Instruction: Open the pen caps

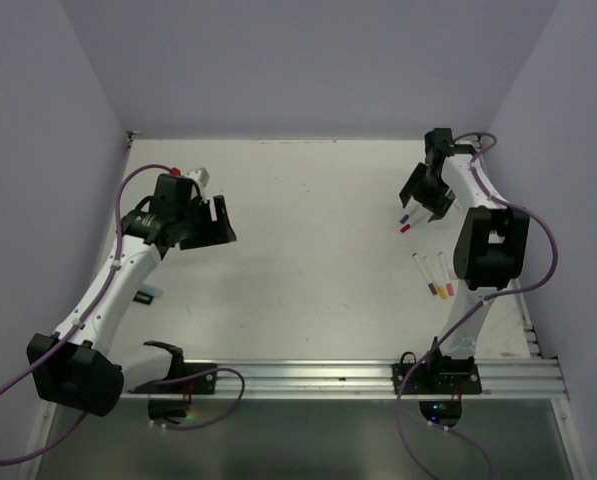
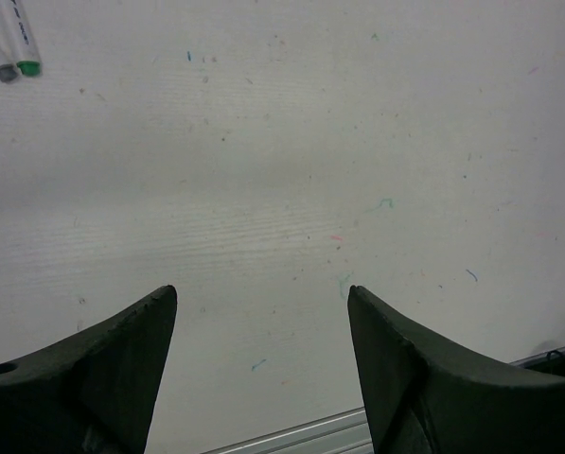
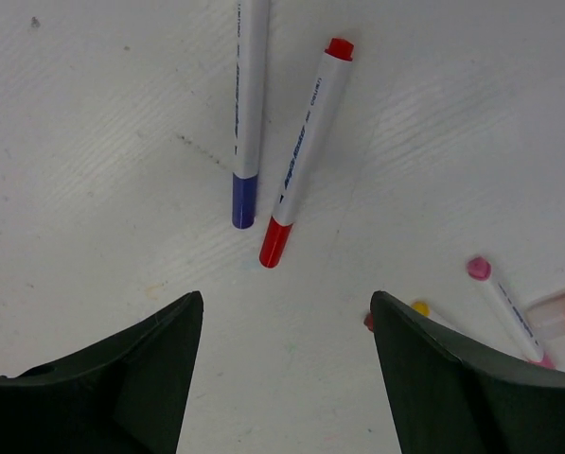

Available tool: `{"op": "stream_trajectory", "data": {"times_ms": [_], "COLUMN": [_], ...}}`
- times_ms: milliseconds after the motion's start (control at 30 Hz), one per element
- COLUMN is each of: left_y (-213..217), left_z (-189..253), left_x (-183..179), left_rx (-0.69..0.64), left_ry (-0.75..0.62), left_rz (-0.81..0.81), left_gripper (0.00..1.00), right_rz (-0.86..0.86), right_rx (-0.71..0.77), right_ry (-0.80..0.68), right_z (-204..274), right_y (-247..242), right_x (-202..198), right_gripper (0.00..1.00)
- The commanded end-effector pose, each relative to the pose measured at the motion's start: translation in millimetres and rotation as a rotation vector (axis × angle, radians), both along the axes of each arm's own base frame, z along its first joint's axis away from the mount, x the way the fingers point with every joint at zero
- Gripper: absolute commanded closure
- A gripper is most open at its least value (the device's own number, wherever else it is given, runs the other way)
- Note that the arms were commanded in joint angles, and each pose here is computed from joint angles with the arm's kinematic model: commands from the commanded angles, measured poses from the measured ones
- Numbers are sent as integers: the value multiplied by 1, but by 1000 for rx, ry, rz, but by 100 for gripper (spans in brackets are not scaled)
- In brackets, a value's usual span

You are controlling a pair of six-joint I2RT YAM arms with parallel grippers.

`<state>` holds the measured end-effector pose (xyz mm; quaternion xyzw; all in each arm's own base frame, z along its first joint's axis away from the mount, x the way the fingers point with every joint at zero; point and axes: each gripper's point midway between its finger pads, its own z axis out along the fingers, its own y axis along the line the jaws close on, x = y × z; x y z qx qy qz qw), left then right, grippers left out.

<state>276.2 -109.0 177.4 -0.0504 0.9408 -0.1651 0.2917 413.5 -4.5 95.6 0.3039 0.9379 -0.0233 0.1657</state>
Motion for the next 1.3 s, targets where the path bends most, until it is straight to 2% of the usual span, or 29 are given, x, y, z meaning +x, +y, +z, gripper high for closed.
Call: {"op": "stream_trajectory", "data": {"times_ms": [0,300,667,967,1067,1100,1133,1267], "left_y": [-8,-6,-7,-8,-8,-9,-9,-14], "left_z": [7,2,-1,-1,0,0,1,4], "left_x": [6,4,6,2,1,0,0,-3], "left_rx": [-5,8,6,-6,-18,-21,-27,-57], "left_ry": [-54,-35,-5,1,-1,0,1,3], "left_rz": [-56,-50,-46,-35,-29,-29,-24,-37], "left_gripper": [24,25,25,26,26,26,26,26], "right_rz": [-45,-94,-101,-75,-84,-91,-100,-128], "right_rx": [-31,-27,9,44,29,25,15,6], "right_ry": [-19,-37,-38,-41,-16,-1,3,7], "right_z": [-11,-31,-59,-77,-85,-87,-88,-87], "right_y": [-3,-26,-35,-29,-32,-33,-34,-36], "right_x": [19,25,24,33,28,24,21,9], "right_gripper": [25,31,48,49,59,69,73,86]}}
